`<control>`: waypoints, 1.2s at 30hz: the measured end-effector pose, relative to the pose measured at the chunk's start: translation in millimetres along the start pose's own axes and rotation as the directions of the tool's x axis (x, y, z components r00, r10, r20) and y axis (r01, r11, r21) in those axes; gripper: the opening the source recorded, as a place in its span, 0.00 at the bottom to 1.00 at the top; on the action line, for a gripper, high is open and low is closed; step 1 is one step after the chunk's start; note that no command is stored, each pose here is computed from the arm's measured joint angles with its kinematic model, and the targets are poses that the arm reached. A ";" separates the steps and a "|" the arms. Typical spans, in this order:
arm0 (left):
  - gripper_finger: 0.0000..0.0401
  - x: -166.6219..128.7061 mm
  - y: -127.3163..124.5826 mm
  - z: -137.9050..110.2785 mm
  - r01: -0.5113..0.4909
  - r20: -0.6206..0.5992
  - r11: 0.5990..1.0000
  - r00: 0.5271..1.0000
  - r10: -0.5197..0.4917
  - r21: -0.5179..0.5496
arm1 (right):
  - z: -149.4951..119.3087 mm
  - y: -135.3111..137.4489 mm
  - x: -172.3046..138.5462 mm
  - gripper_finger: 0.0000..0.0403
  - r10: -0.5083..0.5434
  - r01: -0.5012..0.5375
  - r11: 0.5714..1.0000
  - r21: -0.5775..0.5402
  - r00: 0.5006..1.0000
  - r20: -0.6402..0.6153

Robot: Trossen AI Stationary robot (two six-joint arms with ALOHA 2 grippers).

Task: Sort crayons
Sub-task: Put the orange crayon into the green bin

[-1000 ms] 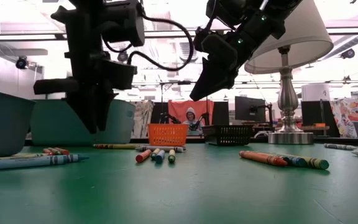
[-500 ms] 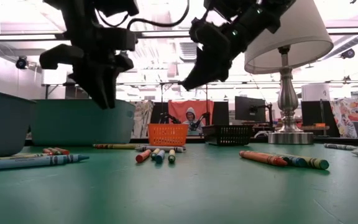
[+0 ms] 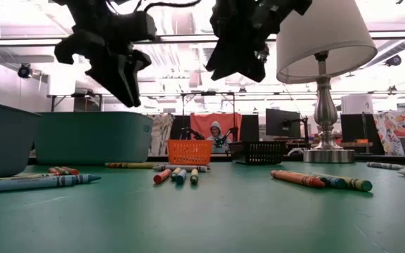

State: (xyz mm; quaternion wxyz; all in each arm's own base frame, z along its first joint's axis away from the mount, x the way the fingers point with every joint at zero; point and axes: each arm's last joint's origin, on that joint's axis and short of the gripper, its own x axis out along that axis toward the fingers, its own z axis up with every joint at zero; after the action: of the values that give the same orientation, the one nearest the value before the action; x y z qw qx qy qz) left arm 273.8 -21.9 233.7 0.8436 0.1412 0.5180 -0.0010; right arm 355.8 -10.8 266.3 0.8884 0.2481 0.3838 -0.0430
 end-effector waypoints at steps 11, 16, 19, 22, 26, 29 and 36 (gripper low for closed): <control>0.21 -18.9 -8.2 -17.1 0.005 0.200 0.996 0.980 0.013 -0.086 | -19.3 44.0 2.7 0.25 0.110 -0.112 0.993 -0.039 0.992 -0.062; 0.21 -18.3 -9.9 -23.3 0.055 0.304 0.964 0.952 0.028 -0.261 | -31.0 49.9 0.0 0.25 0.071 -0.051 0.992 0.119 0.984 -0.162; 0.21 -16.1 -11.5 -26.0 0.080 0.318 0.942 0.948 0.029 -0.325 | -39.3 50.3 -0.6 0.25 0.034 0.017 0.974 0.226 0.975 -0.221; 0.21 -12.2 -12.9 -27.0 0.083 0.308 0.938 0.951 0.026 -0.336 | -47.7 54.2 3.7 0.25 0.014 0.069 0.950 0.303 0.964 -0.264; 0.21 -8.0 -13.4 -25.3 0.075 0.296 0.940 0.955 0.028 -0.333 | -56.5 59.2 19.5 0.25 -0.010 0.129 0.922 0.366 0.951 -0.310; 0.21 -6.4 -13.7 -25.3 0.065 0.288 0.948 0.957 0.029 -0.312 | -62.2 63.3 31.5 0.25 -0.041 0.197 0.897 0.395 0.928 -0.371; 0.21 -9.5 -13.7 -31.9 0.039 0.242 0.968 0.970 0.023 -0.247 | -71.3 68.3 59.0 0.25 -0.133 0.366 0.830 0.420 0.862 -0.489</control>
State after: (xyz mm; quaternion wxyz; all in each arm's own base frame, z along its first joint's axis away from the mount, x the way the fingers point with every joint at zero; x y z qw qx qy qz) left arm 239.5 -28.8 225.2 0.9118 0.0306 0.4073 0.0435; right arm 368.4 89.4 211.1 0.6694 0.4185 0.5794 -0.2025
